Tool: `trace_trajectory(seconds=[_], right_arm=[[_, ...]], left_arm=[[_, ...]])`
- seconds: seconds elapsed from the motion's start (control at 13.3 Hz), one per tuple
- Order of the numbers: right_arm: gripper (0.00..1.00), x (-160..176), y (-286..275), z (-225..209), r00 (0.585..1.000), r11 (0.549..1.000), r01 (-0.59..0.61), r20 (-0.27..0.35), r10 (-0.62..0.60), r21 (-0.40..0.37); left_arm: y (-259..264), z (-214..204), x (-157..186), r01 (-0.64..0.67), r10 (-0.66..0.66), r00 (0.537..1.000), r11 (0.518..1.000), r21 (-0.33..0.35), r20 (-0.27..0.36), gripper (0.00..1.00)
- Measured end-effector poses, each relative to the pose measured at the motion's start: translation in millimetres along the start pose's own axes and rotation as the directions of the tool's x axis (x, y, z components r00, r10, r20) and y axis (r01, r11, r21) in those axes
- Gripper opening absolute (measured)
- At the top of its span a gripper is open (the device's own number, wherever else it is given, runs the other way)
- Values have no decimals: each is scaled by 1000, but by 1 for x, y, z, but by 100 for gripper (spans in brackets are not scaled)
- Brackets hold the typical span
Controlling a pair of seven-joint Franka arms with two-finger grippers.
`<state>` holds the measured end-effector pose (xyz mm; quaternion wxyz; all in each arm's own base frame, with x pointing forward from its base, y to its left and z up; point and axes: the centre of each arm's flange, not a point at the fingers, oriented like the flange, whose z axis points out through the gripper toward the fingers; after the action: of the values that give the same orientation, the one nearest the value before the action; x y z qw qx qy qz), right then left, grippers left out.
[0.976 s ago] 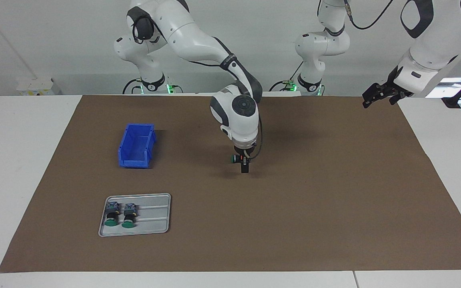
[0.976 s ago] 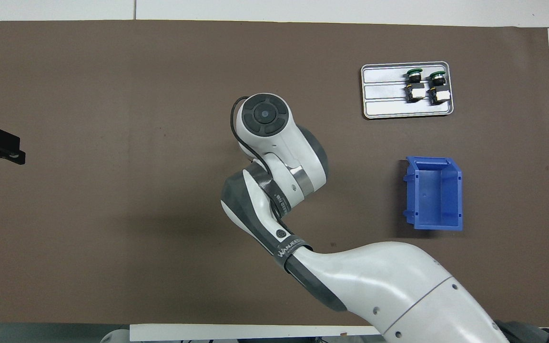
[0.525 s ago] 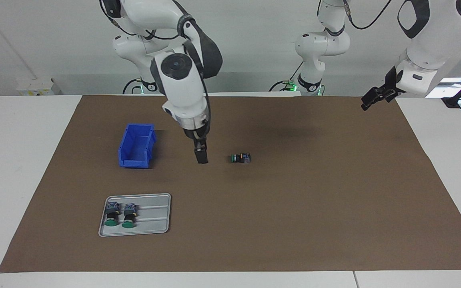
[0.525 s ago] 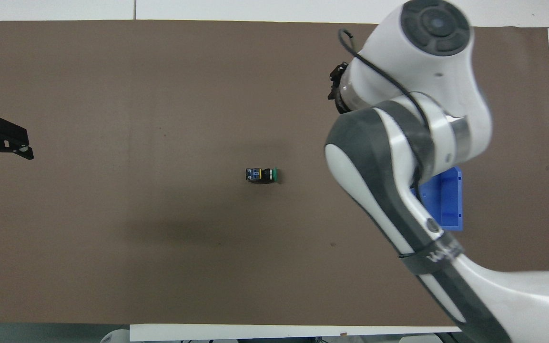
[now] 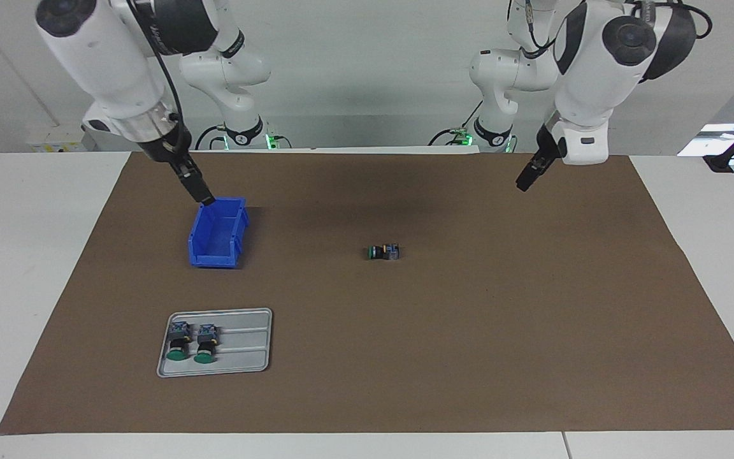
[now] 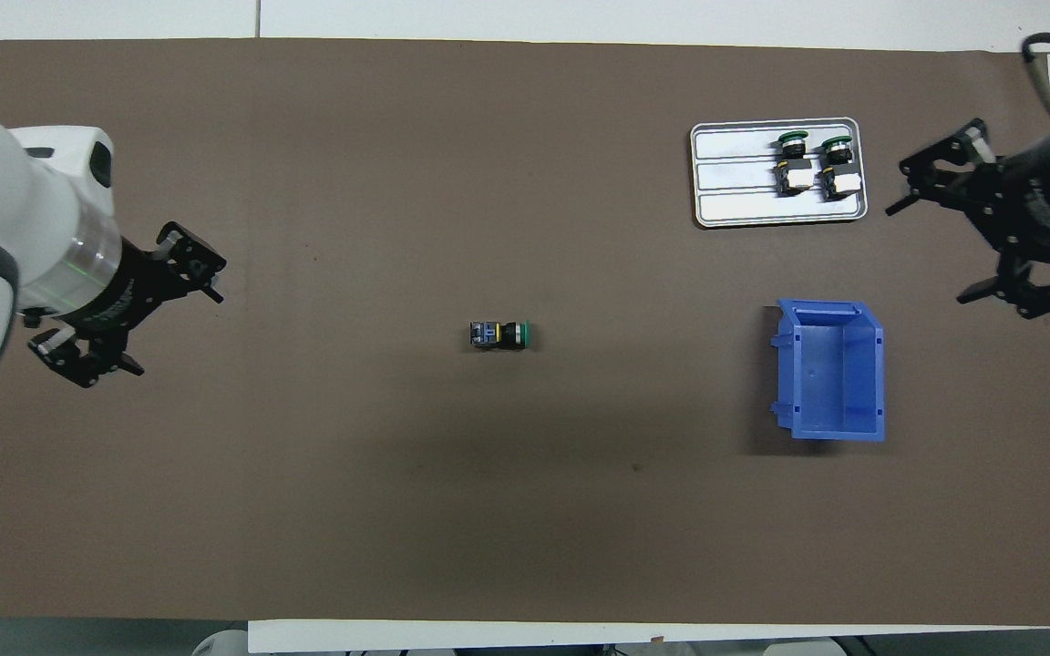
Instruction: Place and press button with both arms
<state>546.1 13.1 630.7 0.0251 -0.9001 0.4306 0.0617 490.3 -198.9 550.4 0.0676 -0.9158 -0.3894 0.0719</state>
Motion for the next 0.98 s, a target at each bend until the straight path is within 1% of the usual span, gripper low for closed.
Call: trace_trajectory(seconds=[0.08, 0.15, 0.23, 0.3, 0.38, 0.45, 0.53, 0.6, 0.68, 0.75, 0.98], right_arm=[[98, 11, 21, -12, 997, 997, 80, -10, -80, 6], [98, 22, 39, -19, 985, 985, 173, -18, -173, -6], [98, 33, 53, -20, 961, 961, 276, -19, -277, -28], [98, 40, 60, -19, 932, 931, 361, -15, -362, -46], [98, 44, 63, -17, 909, 908, 415, -11, -417, -60], [98, 44, 63, -15, 890, 888, 454, -7, -456, -71], [98, 44, 62, -14, 865, 862, 500, -4, -502, -84], [98, 44, 63, -14, 829, 825, 556, -2, -559, -104], [98, 45, 64, -14, 792, 785, 606, 2, -611, -128], [98, 45, 64, -14, 764, 755, 639, 6, -645, -145], [98, 42, 61, -14, 718, 708, 689, 15, -696, -156]], left_arm=[[13, 8, -12, 64, -64, 998, 998, -13, 6, 100], [28, 17, -25, 126, -125, 992, 992, -22, 8, 100], [44, 27, -39, 181, -181, 983, 983, -31, 7, 100], [60, 37, -53, 233, -233, 972, 971, -56, 4, 100], [73, 47, -67, 281, -282, 959, 955, -92, 6, 100], [84, 58, -84, 315, -316, 949, 941, -121, 10, 100], [91, 70, -101, 330, -332, 943, 935, -133, 12, 100], [94, 82, -114, 341, -342, 940, 931, -129, 15, 100], [99, 93, -123, 357, -357, 934, 926, -120, 26, 100], [106, 102, -128, 377, -375, 926, 918, -118, 41, 100], [128, 133, -137, 434, -430, 901, 894, -113, 61, 100]])
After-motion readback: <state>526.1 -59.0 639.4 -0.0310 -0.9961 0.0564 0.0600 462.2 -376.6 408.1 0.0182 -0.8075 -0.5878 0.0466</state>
